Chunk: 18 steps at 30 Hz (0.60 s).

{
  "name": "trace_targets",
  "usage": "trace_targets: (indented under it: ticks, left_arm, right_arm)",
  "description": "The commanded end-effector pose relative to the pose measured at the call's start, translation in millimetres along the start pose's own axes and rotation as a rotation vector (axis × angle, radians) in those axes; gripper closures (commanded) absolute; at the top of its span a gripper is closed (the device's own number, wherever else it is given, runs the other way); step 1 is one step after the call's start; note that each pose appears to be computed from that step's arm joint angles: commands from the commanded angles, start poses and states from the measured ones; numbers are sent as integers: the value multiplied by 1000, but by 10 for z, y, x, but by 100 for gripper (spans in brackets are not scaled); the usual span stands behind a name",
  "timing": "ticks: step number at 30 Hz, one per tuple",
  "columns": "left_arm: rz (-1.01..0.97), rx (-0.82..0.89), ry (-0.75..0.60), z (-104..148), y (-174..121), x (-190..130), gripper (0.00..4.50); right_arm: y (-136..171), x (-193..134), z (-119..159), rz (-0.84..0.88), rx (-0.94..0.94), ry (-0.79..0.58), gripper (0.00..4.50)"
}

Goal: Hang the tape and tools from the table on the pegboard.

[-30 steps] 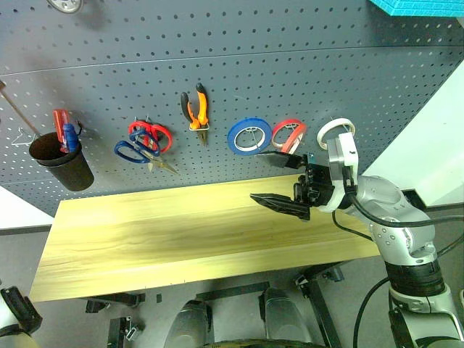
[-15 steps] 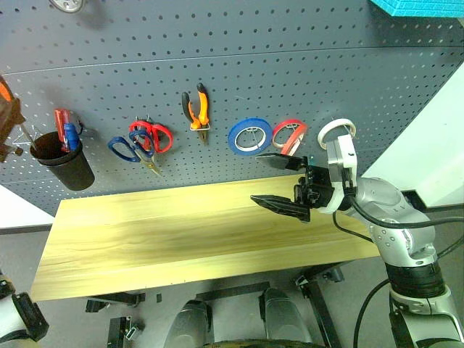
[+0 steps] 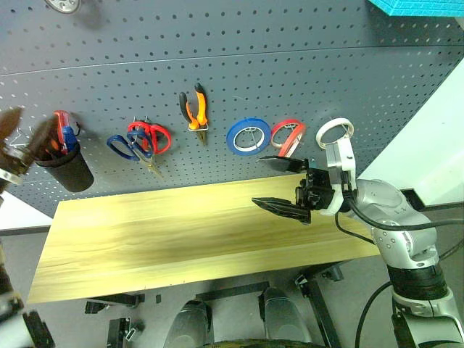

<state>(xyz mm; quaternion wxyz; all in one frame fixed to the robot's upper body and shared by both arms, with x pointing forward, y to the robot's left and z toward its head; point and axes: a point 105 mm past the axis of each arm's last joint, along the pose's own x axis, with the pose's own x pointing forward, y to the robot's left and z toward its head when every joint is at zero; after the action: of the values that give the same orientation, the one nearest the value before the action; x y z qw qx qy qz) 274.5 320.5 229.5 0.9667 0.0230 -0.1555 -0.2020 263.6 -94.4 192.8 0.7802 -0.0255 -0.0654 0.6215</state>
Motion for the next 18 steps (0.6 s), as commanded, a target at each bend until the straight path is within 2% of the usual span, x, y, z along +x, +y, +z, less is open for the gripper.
trace_targets:
  ticks: [1,5,11,18]
  left_arm:
    - [-72,-4,-42,157,-298,-66,4]
    - [-82,-25,54,-56,-512,-180,4]
    - [-77,99,289,-630,-579,-396,4]
    - [-49,156,391,-1240,-599,-710,4]
  right_arm:
    - [-2,-46,36,-11,-56,6,0]
    - [-23,-99,-13,-27,-62,33,0]
    - [-64,-283,-322,-88,-76,155,0]
    - [-195,-753,-753,-286,-101,268,0]
